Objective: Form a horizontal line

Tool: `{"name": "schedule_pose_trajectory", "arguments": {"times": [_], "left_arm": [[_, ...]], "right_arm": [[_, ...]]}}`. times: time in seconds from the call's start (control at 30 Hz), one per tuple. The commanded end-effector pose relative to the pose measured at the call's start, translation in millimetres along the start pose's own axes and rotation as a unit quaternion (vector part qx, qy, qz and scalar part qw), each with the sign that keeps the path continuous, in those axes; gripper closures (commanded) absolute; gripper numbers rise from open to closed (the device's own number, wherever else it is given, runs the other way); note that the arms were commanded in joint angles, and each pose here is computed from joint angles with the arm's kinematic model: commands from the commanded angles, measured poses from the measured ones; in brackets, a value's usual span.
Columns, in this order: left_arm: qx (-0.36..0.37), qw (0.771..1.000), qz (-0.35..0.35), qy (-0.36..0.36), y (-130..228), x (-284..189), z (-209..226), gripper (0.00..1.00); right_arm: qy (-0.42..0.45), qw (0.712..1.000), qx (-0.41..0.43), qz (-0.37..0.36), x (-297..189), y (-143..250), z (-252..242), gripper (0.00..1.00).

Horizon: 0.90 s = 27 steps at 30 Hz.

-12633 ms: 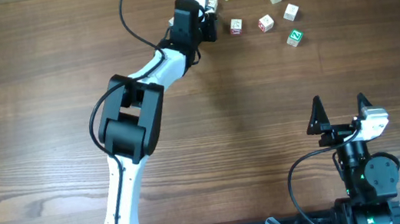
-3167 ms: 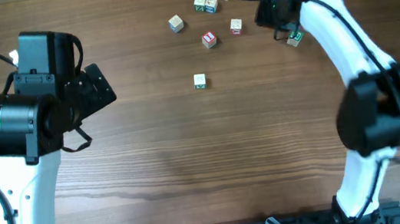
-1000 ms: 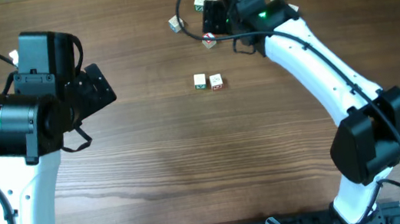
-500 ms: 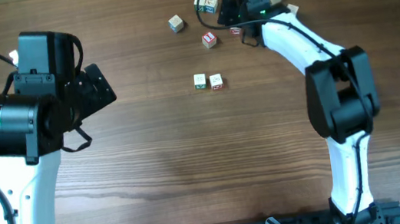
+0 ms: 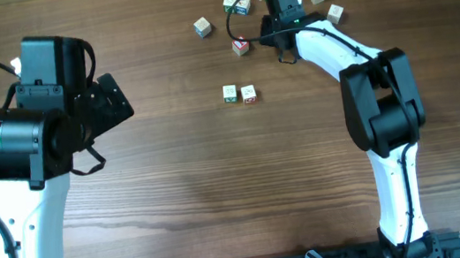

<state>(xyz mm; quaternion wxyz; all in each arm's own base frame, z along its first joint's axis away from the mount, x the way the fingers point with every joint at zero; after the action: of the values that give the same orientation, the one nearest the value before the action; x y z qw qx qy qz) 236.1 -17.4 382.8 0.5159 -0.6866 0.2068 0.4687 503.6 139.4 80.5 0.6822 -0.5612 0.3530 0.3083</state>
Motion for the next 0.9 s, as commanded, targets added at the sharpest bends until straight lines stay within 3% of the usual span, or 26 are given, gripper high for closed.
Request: {"name": "schedule_pose_trajectory", "arguments": {"times": [0.0, 0.17, 0.33, 0.57, 0.7, 0.73, 0.77, 0.83, 0.87], "left_arm": [[-0.008, 1.0, -0.005, -0.006, -2, 0, 2, 0.0], [-0.008, 1.0, -0.005, -0.006, -2, 0, 2, 0.0], [-0.008, 1.0, -0.005, -0.005, -2, 0, 2, 0.0], [-0.008, 1.0, -0.005, -0.006, -2, 0, 2, 0.0], [-0.008, 1.0, -0.005, -0.006, -2, 0, 2, 0.0], [-0.008, 1.0, -0.005, -0.006, -2, 0, 2, 0.0], [-0.008, 1.0, -0.005, -0.006, -2, 0, 2, 0.0], [-0.008, 1.0, -0.005, -0.006, -2, 0, 2, 0.0], [-0.008, 1.0, -0.005, -0.006, -2, 0, 2, 0.0]], "right_arm": [[-0.007, 1.0, -0.026, 0.0, -44, -15, 4, 0.66], [-0.046, 0.994, -0.034, 0.091, -95, -1, 6, 0.69], [-0.037, 0.981, -0.047, 0.184, -99, 37, 8, 0.72], [-0.039, 0.976, -0.091, 0.194, -81, 86, 28, 0.72], [-0.026, 0.978, -0.075, 0.195, -72, 103, 25, 0.71], [-0.027, 0.978, -0.075, 0.193, -71, 102, 26, 0.65], [-0.028, 0.978, -0.075, 0.191, -71, 102, 26, 0.52], [-0.028, 0.979, -0.074, 0.19, -71, 102, 26, 0.46], [-0.021, 0.979, -0.073, 0.187, -71, 101, 25, 0.38]]}}
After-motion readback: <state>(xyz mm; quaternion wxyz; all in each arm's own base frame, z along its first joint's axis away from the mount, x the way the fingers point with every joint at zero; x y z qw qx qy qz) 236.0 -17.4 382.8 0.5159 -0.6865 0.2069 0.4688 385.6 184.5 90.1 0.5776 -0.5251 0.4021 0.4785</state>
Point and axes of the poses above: each gripper's point midway between its finger pads, its own x axis out along the fingers, its own z axis along the line the jaws close on, y = z × x, the point moved 9 cm from there along -x, back along the fingers, and after that the axes turned 1 degree about -x, right-handed, at the moved point
